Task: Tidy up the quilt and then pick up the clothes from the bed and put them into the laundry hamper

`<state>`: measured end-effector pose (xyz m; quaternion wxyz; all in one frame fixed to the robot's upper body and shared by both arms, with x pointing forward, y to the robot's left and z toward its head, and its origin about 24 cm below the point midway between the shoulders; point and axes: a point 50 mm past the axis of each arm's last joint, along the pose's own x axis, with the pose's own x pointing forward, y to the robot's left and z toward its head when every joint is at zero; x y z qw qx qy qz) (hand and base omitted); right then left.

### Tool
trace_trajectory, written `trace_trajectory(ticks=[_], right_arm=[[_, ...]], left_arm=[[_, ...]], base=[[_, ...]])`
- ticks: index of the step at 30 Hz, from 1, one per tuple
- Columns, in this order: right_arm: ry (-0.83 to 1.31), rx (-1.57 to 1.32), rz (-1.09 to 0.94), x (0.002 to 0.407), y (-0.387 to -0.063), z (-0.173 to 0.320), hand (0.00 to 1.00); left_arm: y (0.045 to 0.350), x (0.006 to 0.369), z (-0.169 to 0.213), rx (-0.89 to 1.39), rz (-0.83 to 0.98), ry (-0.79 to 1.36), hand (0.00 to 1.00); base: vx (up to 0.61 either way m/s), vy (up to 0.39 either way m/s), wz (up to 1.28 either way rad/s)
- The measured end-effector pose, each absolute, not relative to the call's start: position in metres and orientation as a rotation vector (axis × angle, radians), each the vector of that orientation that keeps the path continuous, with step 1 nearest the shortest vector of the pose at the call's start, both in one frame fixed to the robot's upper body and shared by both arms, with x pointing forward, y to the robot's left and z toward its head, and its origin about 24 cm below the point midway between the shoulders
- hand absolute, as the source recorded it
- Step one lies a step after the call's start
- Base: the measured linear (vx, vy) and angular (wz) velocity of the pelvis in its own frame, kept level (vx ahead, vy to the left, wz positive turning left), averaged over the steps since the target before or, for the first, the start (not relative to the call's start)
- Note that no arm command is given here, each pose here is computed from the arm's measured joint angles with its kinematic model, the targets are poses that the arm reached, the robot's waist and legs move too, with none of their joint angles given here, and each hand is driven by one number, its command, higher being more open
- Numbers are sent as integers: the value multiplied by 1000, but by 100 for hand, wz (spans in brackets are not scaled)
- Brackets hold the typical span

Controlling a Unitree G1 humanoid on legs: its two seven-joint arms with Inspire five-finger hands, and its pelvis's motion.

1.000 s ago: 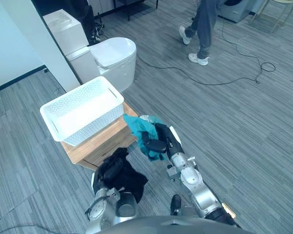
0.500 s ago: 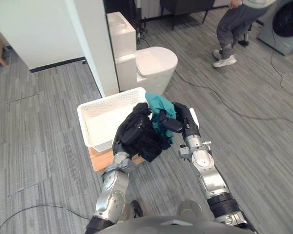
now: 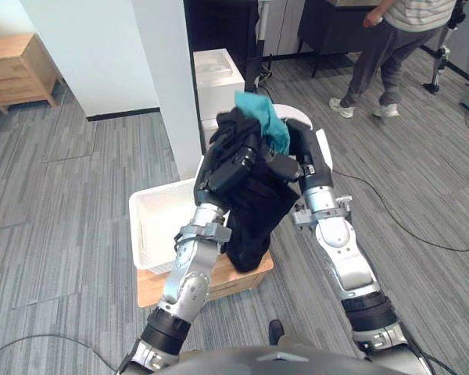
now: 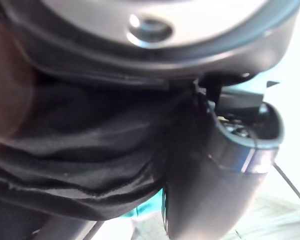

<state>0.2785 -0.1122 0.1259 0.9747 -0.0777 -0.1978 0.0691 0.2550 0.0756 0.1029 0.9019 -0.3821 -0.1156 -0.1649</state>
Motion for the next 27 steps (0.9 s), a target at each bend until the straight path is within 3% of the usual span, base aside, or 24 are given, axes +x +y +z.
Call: trace_trajectory(ticks=[6,11,17,22,27], right_arm=[[-507,-152,219,287,-97,155,0],[-647,-156,264,290,-85,186,0],[-732,-176,333,293,-70,209,0],[-640,-205,356,301,-69,189,0],[-467,-226,319,313,-81,151,0]], left_arm=[[90,254,130,-793,-335,-377,0],[114,254,170,-619,-304,-581,0],[151,248,214,-485,-105,-852,0],[174,236,218,-382,43,-944,0],[186,228,191,-365,124,-832,0]], base=[[-2,47,13],[-32,-5,33],[-23,-37,19],[3,-38,12],[-38,20,38]])
